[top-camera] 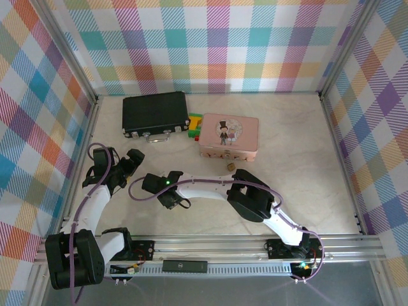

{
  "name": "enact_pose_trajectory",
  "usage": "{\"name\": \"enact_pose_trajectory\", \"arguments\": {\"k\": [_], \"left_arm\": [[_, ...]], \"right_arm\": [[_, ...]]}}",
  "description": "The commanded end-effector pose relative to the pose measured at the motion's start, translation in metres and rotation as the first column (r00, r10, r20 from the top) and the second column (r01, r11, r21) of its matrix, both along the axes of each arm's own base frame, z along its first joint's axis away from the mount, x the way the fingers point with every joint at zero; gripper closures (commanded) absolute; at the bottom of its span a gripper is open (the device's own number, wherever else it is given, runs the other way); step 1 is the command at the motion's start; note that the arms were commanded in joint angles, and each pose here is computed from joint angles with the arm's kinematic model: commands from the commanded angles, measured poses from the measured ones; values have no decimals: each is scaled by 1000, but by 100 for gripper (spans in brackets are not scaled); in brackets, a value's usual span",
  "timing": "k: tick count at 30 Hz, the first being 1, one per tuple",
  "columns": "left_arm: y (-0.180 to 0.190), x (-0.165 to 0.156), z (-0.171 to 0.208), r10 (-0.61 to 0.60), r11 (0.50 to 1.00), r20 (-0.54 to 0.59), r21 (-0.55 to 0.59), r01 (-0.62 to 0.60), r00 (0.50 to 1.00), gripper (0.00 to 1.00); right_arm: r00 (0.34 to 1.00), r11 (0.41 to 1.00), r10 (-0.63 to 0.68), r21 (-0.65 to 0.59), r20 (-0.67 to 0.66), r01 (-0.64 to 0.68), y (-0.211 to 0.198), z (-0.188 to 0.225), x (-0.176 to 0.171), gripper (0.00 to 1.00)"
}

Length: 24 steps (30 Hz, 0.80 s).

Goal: Unlock a padlock with a key

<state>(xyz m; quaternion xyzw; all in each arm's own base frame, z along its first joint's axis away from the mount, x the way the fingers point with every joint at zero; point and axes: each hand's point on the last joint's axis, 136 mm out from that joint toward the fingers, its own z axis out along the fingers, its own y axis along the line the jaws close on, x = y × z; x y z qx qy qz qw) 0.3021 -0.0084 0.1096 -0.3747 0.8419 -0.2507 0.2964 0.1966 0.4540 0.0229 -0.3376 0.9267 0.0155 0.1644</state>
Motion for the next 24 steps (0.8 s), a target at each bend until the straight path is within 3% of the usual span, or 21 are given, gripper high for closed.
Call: {"name": "enact_pose_trajectory", "arguments": {"k": [1, 6, 11, 13, 19, 24], "left_arm": [[1, -1, 0, 1, 1000, 9, -10, -1, 1000, 0], [3, -1, 2, 0, 1000, 18, 6, -1, 1000, 0], [1, 3, 10, -19, 1000, 49, 9, 18, 999, 0], [-3, 3, 12, -37, 999, 66, -5, 37, 997, 0], [-23, 10, 20, -52, 988, 122, -136, 68, 991, 1], [-64, 18, 31, -85, 956, 121, -270, 115, 989, 3]], "right_arm": [[998, 996, -54, -66, 12, 55, -13, -15, 3, 81], [999, 998, -32, -53, 25, 33, -13, -11, 6, 87], [999, 994, 43, 106, -6, -42, -1, 14, 1, 100], [998, 984, 50, 172, -26, -45, -1, 26, 2, 100], [993, 932, 68, 361, -101, -27, -11, 61, 13, 100], [988, 876, 87, 483, -126, -16, -29, 91, 26, 100]]}}
